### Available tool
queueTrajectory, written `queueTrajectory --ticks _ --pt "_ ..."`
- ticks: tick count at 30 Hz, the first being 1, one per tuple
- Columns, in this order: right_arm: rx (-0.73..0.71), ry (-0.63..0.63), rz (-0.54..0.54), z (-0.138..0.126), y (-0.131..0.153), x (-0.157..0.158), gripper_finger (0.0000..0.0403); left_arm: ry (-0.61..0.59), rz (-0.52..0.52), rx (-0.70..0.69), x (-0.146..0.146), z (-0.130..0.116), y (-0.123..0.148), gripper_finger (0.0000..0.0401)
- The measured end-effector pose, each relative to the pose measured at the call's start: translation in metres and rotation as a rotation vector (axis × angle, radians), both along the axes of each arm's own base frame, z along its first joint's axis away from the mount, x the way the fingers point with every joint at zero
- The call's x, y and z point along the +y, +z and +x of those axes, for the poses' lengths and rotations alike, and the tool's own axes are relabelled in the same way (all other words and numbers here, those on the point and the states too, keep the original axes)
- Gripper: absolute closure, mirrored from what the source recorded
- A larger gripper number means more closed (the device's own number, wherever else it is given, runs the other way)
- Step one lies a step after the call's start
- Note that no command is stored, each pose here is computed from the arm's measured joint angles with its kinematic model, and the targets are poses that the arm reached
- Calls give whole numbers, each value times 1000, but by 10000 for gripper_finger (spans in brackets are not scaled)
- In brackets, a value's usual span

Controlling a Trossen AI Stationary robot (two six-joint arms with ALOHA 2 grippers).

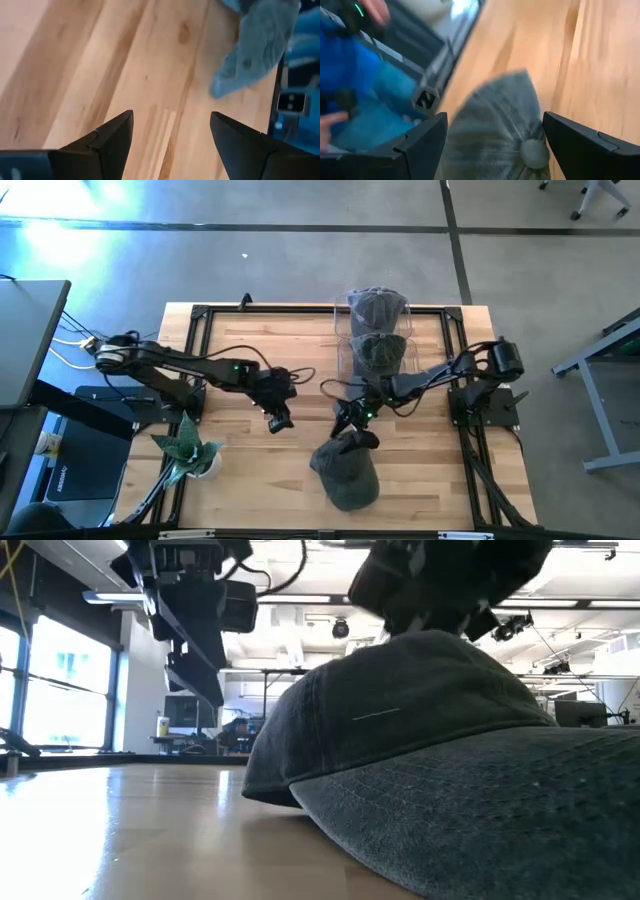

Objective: Pick & Place hat
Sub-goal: Put the black cap into the bottom transparent bin

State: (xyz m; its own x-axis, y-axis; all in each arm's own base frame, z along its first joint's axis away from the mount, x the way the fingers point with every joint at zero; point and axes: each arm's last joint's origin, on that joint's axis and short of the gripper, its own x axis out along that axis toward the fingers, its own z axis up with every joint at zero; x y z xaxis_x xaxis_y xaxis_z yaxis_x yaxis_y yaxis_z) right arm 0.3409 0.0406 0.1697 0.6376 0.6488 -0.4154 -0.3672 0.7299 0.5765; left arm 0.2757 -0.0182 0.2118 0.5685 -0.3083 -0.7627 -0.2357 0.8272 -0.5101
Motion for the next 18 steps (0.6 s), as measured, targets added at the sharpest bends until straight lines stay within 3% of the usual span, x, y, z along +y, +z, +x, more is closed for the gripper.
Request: queueTrajectory --ticks 3,10,18 --pt "102 52 -45 6 -5 1 80 34 -6 -36 1 -7 6 142" --pt "194 92 -100 10 1 -5 80 40 12 -93 0 -3 9 142" --pt "228 128 -3 10 5 -14 82 8 31 -166 0 4 11 142"
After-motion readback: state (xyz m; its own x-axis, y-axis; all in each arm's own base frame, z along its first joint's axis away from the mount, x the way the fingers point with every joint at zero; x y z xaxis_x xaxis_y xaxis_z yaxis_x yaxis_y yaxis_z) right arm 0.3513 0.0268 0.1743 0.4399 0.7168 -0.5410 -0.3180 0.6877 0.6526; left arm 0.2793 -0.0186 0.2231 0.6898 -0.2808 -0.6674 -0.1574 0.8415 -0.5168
